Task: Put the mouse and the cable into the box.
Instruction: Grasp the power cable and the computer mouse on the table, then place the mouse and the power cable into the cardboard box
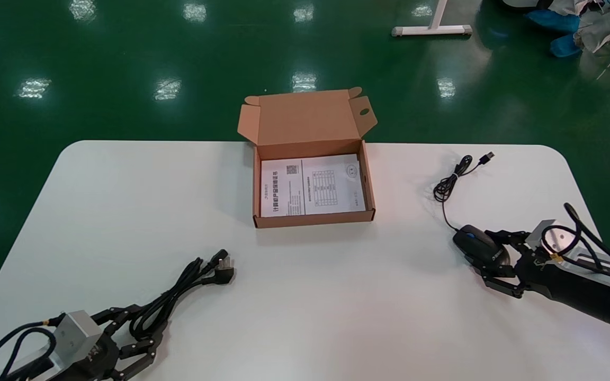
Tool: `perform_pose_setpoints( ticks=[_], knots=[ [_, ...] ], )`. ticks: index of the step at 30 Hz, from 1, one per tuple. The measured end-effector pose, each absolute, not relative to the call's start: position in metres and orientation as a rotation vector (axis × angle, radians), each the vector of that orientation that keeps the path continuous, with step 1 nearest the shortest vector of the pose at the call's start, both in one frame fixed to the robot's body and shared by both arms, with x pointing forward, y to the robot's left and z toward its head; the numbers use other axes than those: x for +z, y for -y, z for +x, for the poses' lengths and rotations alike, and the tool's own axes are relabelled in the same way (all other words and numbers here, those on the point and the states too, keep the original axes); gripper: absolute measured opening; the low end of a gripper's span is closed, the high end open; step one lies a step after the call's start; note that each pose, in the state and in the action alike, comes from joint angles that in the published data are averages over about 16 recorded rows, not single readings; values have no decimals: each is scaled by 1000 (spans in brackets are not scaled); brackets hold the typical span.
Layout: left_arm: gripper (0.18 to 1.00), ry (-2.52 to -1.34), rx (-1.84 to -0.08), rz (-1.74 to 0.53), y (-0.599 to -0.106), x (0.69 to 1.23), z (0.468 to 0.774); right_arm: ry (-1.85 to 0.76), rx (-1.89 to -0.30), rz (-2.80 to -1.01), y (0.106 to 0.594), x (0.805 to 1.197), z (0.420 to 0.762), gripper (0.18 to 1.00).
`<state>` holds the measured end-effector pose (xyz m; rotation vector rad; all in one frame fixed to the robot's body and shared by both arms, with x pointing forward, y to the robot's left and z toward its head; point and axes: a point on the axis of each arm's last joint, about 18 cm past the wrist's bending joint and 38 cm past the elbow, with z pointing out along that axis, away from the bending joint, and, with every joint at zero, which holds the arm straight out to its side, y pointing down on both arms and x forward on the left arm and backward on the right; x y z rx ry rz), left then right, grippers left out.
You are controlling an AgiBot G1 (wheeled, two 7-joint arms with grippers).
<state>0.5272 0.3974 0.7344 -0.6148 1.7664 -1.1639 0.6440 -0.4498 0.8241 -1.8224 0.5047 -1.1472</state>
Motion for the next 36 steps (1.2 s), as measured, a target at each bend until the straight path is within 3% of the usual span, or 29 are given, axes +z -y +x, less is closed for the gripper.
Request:
perform_pose_setpoints(
  ticks=[11,17,28,36],
  knots=[
    [351,-1758,-1162,-599,-395,740,531,-462,-1223,-1745,445,855,653,584],
    [293,-1736,-1164,-570,-389,750,541,-403,-1299,-1681,440,895,659,584],
    [277,-1687,-1182,-508,-375,769,569,-204,-1429,-1543,414,999,666,584],
    [276,-1646,-1185,-511,-372,769,576,-13,-1427,-1475,373,1056,657,584]
  ],
)
